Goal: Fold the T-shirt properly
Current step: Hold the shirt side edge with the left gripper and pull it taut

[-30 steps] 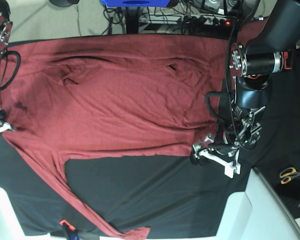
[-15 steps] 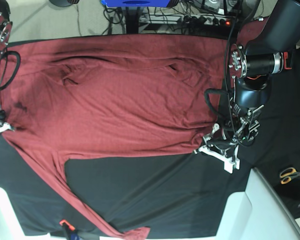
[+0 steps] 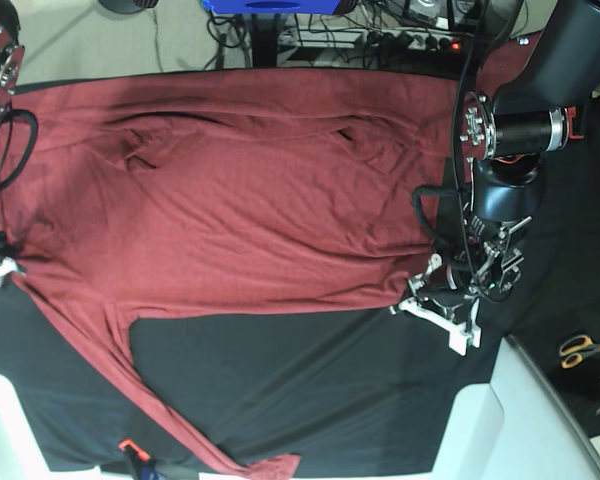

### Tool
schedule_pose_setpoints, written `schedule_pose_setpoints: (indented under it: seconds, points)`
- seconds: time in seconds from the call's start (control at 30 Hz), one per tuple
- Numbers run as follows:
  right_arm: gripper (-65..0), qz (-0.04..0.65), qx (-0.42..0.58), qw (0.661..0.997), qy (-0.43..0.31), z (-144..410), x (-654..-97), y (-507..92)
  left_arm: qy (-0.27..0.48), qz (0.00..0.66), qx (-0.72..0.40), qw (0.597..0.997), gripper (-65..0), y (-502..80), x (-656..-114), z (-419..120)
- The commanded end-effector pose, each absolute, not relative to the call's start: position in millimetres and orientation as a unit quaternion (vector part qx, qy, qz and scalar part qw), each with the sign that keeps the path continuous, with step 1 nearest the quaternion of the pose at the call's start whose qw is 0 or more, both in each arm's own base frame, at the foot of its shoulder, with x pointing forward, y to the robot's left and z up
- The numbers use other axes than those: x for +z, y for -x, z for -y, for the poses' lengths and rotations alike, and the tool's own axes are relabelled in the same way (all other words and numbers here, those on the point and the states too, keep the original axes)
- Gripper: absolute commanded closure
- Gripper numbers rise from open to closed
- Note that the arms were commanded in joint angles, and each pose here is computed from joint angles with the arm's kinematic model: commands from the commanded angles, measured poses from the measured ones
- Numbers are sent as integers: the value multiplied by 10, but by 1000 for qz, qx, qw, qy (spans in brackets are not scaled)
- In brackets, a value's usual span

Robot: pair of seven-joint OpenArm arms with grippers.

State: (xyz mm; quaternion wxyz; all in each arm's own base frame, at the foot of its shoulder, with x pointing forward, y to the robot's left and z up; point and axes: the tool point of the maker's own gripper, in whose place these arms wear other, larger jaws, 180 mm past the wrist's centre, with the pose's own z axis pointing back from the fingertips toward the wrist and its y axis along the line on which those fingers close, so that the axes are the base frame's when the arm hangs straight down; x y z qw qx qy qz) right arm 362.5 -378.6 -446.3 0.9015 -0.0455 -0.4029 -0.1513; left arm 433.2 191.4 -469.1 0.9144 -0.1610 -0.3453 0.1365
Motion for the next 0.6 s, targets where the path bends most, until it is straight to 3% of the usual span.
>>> schedule_pose_setpoints:
  seconds: [0.0,0.13,0.57]
  points:
    - [-342,429,-150,889,58,3926,-4252,-3741,162,377,134,902,0,-4537,-4470,-1958]
    - [-495,436,-153,885,55,3934,-4190,-3822,162,375,134,903,0,-4530,-4479,-1958]
    - [-495,377,-224,899,10,3898,-4584,-3825,152,371,136,906,0,-4468,-4519,-2079]
